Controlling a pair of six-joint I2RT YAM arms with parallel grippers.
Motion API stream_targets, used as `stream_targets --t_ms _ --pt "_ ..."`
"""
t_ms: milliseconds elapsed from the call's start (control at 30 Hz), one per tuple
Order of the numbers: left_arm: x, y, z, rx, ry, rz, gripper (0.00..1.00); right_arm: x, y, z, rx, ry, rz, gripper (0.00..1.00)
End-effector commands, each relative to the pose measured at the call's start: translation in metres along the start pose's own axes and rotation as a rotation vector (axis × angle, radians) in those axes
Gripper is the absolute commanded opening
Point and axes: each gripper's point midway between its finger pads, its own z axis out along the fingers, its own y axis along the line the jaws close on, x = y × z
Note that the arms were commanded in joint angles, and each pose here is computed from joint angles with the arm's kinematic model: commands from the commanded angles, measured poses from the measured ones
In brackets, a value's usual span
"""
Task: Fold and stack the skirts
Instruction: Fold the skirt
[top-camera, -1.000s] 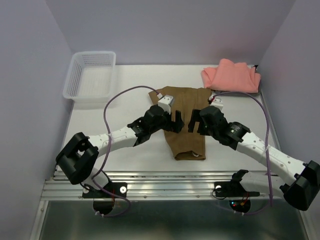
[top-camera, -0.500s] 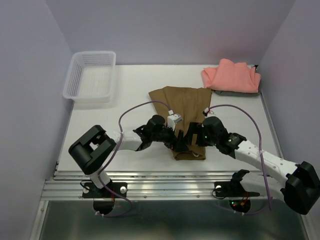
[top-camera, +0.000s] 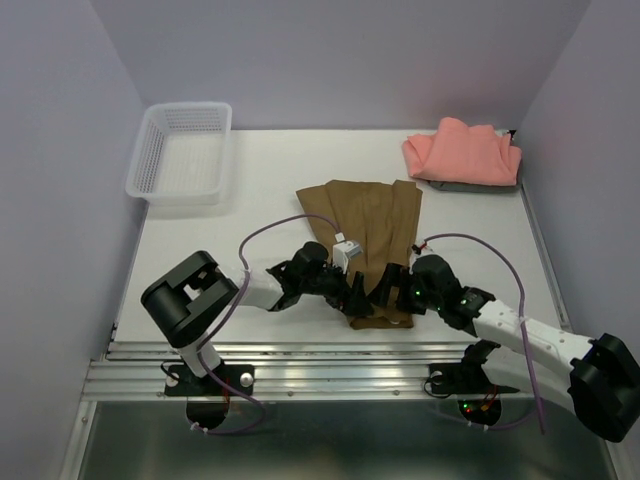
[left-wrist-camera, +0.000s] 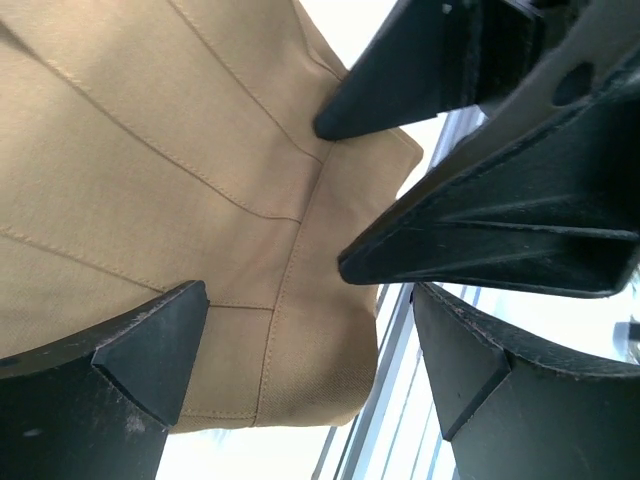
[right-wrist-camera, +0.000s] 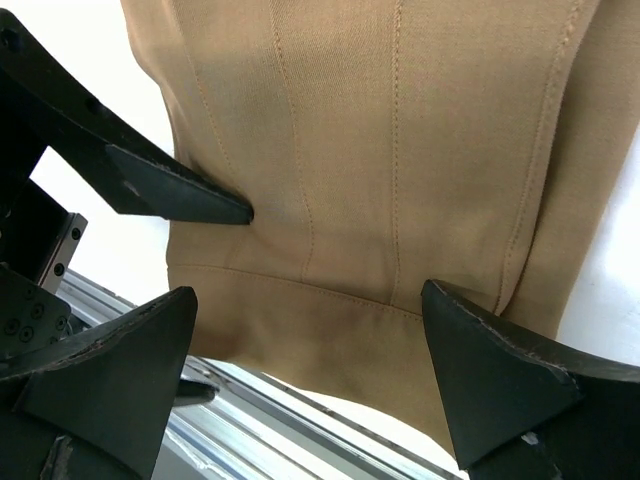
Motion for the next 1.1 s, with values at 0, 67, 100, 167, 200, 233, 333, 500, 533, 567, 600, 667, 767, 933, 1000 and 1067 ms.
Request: stream_targets --t_ms 0,67,100,167,200,233,333,500,533,567,600,667,767,933,1000,1067 --pt "0.004 0.023 -0.010 -0.160 0.000 -0.014 0.96 -0.002 -0.007 -0.002 0.033 -0.016 0.006 1.00" --pt "-0.014 0.012 -0.015 -0.147 -0.037 0.028 0.96 -0.018 0.009 -0.008 0.011 -0.036 -0.031 1.00" --pt "-0.026 0.006 -0.016 -0.138 -0.060 0.047 0.96 -0.025 0.017 -0.011 -0.003 -0.051 -0.041 1.00" --pt "-0.039 -0.003 -0.022 -0.138 -0.084 0.074 0.97 -0.053 0.043 -0.024 -0.044 -0.111 -0.076 1.00" --pt "-0.053 -0.014 -0.028 -0.127 -0.122 0.099 0.97 -0.062 0.050 -0.028 -0.047 -0.131 -0.081 1.00" --pt "-0.057 -0.020 -0.031 -0.124 -0.132 0.109 0.97 -0.073 0.047 -0.032 -0.006 -0.169 -0.088 1.00" --pt "-0.068 -0.037 -0.041 -0.108 -0.183 0.150 0.99 -0.112 0.051 -0.047 0.077 -0.287 -0.070 1.00" --pt "-0.053 -0.043 -0.032 -0.094 -0.140 0.155 0.99 -0.166 0.043 -0.047 0.178 -0.379 -0.057 1.00" --pt "-0.048 -0.042 -0.029 -0.093 -0.124 0.149 0.99 -0.175 0.038 -0.046 0.200 -0.385 -0.064 1.00" --pt "-0.040 -0.043 -0.024 -0.090 -0.103 0.146 0.99 -0.190 0.027 -0.047 0.233 -0.402 -0.046 1.00" --pt "-0.036 -0.043 -0.023 -0.089 -0.092 0.142 0.99 -0.197 0.022 -0.044 0.250 -0.402 -0.043 1.00" --pt "-0.023 -0.044 -0.019 -0.081 -0.058 0.125 0.99 -0.217 0.009 -0.036 0.289 -0.392 -0.038 1.00" --pt "-0.007 -0.046 -0.014 -0.067 -0.018 0.111 0.99 -0.234 -0.010 -0.021 0.356 -0.385 -0.031 1.00" --pt "0.026 -0.043 -0.001 -0.042 0.091 0.073 0.97 -0.268 -0.053 0.000 0.421 -0.367 0.019 1.00" --pt "0.030 -0.039 -0.001 -0.047 0.104 0.070 0.94 -0.280 -0.070 0.016 0.453 -0.348 0.040 1.00" --pt "0.032 -0.036 -0.001 -0.064 0.115 0.078 0.92 -0.287 -0.084 0.025 0.483 -0.328 0.026 1.00"
